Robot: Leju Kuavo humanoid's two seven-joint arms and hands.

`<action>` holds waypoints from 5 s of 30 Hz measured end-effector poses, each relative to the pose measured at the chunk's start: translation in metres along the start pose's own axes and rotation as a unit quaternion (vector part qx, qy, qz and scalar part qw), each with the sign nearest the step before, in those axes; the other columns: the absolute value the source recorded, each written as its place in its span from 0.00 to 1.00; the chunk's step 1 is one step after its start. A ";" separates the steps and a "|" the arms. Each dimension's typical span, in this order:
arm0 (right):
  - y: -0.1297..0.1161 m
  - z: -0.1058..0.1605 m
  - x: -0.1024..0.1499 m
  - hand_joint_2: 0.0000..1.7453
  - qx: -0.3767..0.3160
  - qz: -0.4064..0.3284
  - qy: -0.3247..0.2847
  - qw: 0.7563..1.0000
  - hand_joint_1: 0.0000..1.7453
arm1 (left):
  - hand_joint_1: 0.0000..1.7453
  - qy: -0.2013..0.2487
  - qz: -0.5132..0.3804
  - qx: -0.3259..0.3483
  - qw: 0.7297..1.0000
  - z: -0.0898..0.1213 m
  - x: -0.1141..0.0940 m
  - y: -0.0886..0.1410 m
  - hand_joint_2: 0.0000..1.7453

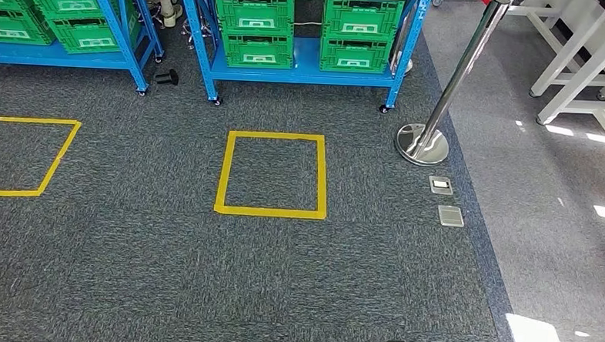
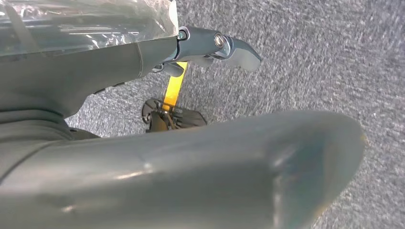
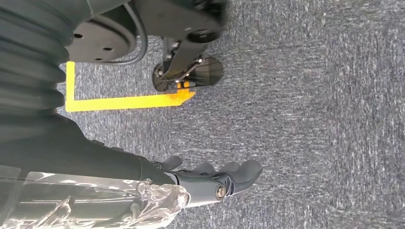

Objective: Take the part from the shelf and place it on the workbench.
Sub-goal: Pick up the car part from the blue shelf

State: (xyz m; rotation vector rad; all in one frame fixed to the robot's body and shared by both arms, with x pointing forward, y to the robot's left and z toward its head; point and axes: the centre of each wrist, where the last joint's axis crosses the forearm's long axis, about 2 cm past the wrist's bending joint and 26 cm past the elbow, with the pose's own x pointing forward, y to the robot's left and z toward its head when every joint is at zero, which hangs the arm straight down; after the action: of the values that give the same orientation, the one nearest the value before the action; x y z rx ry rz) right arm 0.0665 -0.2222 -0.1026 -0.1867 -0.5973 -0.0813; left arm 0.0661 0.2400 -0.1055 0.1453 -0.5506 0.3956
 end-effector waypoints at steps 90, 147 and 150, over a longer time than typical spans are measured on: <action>-0.028 0.196 0.318 1.00 -0.039 0.063 -0.740 0.669 0.00 | 0.00 0.012 -0.036 -0.034 0.999 0.001 -0.003 0.002 0.00; -0.027 0.185 0.297 0.00 -0.024 0.050 -0.703 0.709 0.00 | 0.00 0.021 -0.052 -0.039 0.998 0.004 -0.013 0.011 0.00; -0.027 0.187 0.300 0.00 -0.025 0.048 -0.708 0.704 0.00 | 0.00 0.012 -0.049 -0.043 0.998 0.001 -0.006 0.009 0.00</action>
State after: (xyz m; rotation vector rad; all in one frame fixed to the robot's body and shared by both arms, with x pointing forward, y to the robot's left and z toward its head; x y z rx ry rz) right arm 0.2077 -0.2185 0.2228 -0.3226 -2.1525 0.1859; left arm 0.0579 0.2459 -0.1075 0.0849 -0.5342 0.2770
